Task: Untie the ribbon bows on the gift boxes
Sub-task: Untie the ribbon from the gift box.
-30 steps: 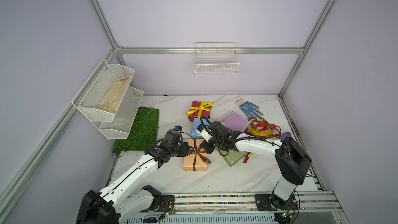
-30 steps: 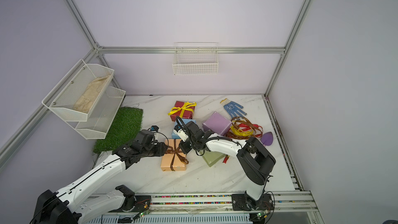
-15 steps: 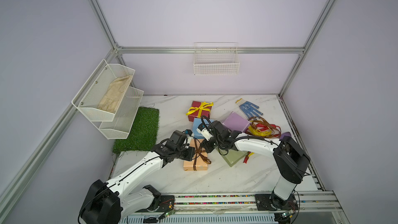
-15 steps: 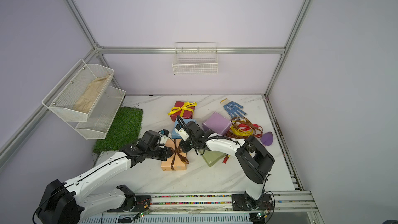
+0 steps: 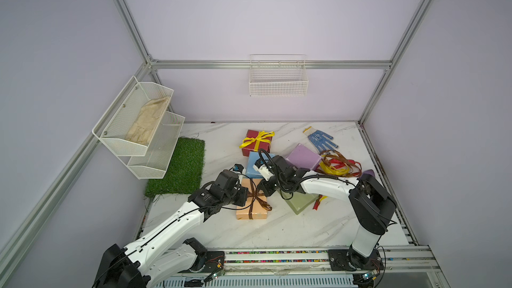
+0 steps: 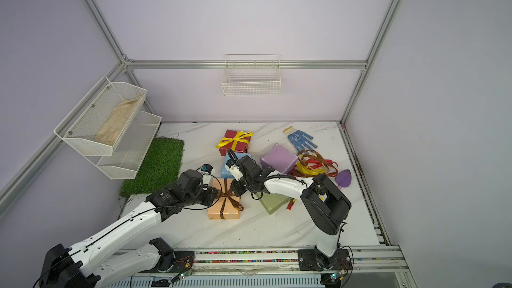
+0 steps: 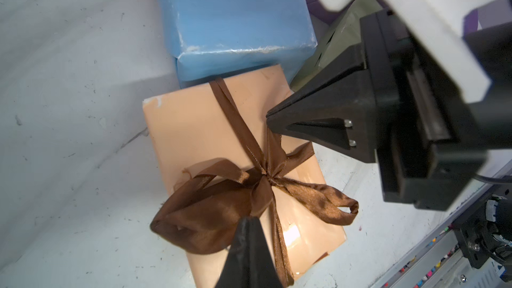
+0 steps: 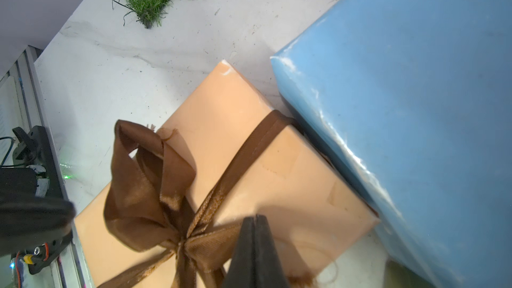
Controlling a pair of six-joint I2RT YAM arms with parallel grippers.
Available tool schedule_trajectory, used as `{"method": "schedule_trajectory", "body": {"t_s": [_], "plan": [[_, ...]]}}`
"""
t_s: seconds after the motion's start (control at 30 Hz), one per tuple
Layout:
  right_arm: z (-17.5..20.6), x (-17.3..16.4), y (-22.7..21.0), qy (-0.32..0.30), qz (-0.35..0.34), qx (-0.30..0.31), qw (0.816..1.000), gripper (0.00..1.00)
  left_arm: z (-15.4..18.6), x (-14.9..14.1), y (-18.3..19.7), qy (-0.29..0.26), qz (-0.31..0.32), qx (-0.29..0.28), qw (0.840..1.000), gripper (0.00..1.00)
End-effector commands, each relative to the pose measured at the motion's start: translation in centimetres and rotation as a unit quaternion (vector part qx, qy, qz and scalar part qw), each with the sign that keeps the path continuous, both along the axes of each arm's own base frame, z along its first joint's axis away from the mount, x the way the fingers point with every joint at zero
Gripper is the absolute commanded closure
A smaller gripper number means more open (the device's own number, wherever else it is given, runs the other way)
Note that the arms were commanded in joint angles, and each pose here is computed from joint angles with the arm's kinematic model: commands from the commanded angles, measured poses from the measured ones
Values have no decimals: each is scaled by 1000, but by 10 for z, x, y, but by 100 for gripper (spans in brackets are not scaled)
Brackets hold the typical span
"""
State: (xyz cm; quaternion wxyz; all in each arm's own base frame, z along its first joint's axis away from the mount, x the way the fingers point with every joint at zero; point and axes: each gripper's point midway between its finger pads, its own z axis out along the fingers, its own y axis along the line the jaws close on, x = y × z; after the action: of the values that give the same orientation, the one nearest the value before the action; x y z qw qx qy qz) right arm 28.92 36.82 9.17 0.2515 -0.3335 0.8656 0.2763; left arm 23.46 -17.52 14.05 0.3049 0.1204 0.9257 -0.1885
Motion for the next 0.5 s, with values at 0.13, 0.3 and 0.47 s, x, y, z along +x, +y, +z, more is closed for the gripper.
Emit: {"method": "schedule_trajectory", "body": {"t_s": [0.13, 0.3, 0.47], "plan": [[11, 11, 6, -11, -10, 19, 1000, 100, 26, -14, -43, -11, -108, -80, 991, 100], [18, 12, 5, -14, -14, 25, 1000, 100, -5, -22, -56, 26, -137, -45, 989, 100], [23, 13, 2, -15, -21, 29, 999, 100, -24, -17, -46, 33, -111, -5, 993, 100]]}}
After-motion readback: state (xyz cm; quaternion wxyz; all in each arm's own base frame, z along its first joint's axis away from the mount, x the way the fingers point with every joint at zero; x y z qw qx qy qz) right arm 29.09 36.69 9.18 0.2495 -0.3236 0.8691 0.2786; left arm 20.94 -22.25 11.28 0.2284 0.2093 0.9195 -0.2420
